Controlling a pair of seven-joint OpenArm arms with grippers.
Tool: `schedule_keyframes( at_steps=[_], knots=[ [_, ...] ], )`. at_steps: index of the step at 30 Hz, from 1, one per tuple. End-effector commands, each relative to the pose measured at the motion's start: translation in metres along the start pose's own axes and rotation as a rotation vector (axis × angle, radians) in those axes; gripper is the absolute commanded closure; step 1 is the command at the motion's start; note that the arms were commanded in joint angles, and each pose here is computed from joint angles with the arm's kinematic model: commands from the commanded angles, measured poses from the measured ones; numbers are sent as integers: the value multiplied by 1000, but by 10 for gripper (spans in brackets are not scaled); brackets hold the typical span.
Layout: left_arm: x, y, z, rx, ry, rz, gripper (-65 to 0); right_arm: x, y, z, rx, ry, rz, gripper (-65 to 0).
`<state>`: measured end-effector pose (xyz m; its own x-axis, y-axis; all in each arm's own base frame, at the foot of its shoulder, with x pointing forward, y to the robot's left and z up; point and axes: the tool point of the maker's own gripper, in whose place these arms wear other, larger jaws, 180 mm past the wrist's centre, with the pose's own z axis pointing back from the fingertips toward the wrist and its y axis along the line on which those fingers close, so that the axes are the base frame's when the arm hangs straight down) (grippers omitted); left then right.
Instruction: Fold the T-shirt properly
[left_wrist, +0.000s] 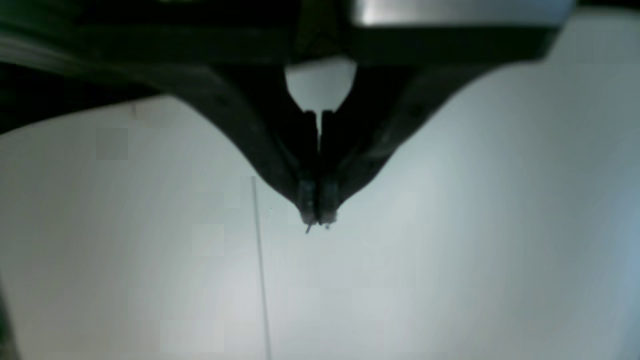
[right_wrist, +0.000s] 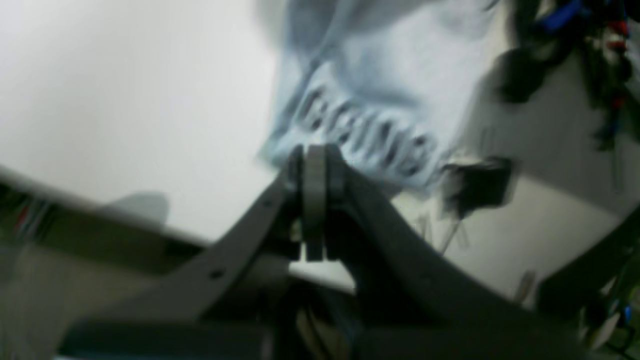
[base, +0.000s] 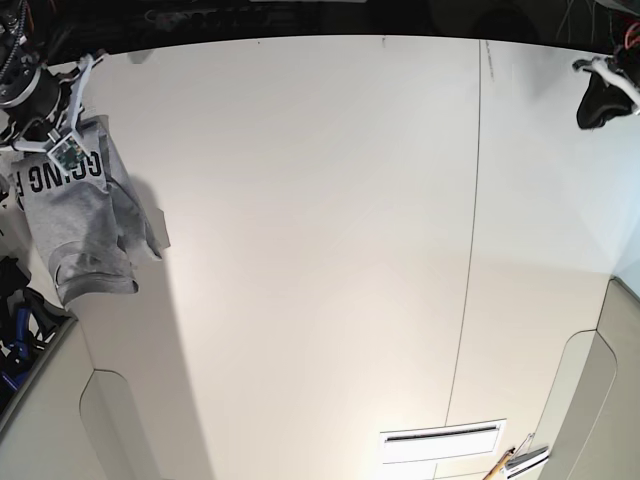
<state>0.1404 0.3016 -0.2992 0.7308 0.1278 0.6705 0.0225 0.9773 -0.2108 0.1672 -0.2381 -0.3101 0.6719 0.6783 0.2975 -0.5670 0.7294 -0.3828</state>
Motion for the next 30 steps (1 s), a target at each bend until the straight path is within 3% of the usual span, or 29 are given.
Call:
schedule_keyframes(
  at_steps=[1,7,13,16,20,24,30],
  knots=[
    [1,0,11,-6,-1,-20,0,-3,2,6,2,11,30,0],
    [-75,5,57,21,276,47,0,-65,60,19,226,223,106,0],
    [-136,-1,107,16,538,97,0,-129,143,60,649,391,155,0],
    [-159,1,126,27,648,131,0,-152,166,77,792,471,119,0],
    [-190,4,140,21,760,201,0,-178,175,74,840,559,64,0],
    [-237,1,141,-50,917,263,0,-201,185,57,878,623,0,0],
    [-322,6,131,-70,1071,173,0,-220,217,2,905,593,-166,0]
  ],
)
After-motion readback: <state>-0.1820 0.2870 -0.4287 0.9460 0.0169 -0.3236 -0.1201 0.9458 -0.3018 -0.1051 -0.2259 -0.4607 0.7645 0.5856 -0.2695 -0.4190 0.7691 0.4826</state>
